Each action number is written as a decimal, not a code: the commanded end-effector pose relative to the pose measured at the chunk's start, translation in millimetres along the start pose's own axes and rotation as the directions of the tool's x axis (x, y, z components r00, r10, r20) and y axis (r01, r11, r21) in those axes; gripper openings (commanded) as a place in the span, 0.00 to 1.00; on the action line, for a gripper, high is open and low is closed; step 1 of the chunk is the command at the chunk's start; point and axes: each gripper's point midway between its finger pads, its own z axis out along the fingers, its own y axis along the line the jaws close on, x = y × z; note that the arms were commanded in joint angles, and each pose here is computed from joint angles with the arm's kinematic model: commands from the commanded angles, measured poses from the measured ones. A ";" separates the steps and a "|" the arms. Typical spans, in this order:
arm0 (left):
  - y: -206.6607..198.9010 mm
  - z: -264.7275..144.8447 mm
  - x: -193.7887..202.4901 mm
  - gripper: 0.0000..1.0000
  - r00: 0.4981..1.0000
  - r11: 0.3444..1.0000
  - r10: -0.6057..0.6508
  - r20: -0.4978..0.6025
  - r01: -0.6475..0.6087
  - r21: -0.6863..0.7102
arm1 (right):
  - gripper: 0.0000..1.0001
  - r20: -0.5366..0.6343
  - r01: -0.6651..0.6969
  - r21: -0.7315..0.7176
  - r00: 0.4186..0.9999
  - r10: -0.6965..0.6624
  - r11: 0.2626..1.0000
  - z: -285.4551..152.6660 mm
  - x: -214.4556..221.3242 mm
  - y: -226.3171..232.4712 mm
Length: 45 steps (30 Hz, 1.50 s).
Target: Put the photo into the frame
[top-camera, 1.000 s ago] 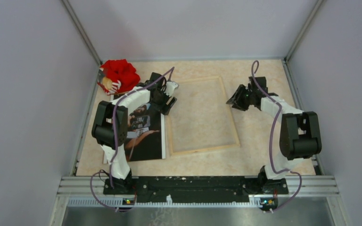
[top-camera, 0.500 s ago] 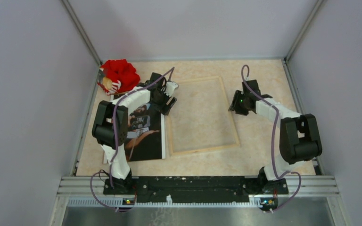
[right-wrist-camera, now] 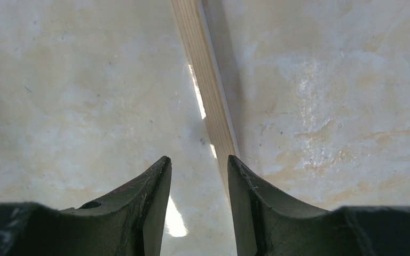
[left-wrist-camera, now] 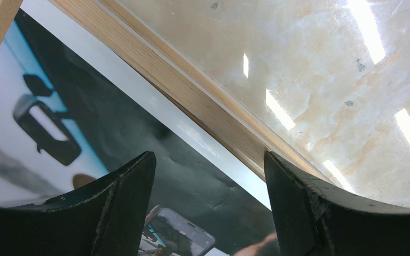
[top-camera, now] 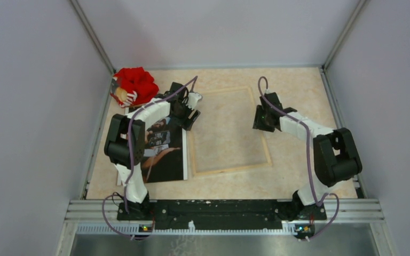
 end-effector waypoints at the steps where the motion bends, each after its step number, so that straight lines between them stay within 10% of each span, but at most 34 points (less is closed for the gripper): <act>1: -0.1 2.8 -1.7 0.81 1.000 1.000 -0.006 0.002 0.006 0.000 | 0.44 0.052 0.020 0.002 0.998 -0.020 1.000 -1.8 -16.8 11.1; 45: -2.5 7.9 -0.8 0.79 1.000 1.000 -0.002 -0.001 0.002 0.015 | 0.42 -0.037 -0.141 -0.390 0.990 0.138 0.910 -36.6 -20.1 89.4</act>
